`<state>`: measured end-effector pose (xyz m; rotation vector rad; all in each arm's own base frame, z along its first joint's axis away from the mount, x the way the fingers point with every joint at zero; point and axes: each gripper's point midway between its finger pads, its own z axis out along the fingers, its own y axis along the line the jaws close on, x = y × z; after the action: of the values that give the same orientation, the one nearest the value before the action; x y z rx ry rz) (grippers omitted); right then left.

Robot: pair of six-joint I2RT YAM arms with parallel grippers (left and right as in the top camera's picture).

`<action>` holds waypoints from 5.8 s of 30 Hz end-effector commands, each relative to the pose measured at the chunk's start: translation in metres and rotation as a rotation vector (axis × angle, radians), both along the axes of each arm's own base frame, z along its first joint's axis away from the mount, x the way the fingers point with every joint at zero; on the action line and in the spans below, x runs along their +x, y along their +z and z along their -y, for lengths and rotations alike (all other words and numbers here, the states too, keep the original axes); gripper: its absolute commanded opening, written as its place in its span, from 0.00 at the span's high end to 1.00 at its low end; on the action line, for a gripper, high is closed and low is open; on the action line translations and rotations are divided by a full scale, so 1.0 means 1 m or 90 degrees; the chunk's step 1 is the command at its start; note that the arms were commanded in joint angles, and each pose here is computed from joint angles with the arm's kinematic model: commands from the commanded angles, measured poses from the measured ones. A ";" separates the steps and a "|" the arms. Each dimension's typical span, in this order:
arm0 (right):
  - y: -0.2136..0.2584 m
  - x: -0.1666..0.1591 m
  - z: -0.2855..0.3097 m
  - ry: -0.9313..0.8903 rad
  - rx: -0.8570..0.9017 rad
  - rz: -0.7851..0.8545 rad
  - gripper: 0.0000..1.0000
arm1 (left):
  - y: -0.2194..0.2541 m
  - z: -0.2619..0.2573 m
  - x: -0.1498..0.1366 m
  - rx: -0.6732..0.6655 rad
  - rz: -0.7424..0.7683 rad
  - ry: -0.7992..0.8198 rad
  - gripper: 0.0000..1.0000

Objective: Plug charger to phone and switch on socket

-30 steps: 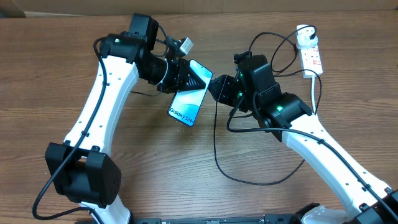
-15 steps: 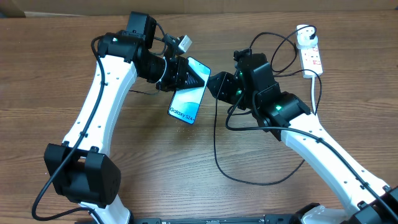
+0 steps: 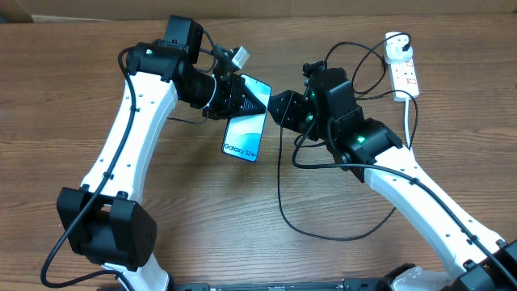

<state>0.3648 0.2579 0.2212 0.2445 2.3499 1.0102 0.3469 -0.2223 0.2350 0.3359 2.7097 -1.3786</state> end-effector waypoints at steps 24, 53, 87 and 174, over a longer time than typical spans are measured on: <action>0.046 -0.037 -0.049 0.106 0.076 0.011 0.77 | 0.000 0.018 -0.007 0.009 0.025 -0.030 0.96; 0.044 -0.037 -0.049 0.117 0.057 0.029 0.77 | -0.001 0.016 -0.003 0.015 0.011 -0.007 0.96; -0.059 0.046 0.055 0.031 -0.470 -0.168 0.64 | 0.072 -0.093 0.059 -0.285 -0.204 0.246 0.96; -0.247 0.085 0.039 0.132 -0.455 -0.247 0.74 | -0.001 -0.096 0.092 -0.283 -0.286 0.256 0.96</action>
<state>0.4666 0.2227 0.0032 -0.0910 2.8877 0.1530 0.4426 -0.1212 0.2264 -0.6316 2.4623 -1.9964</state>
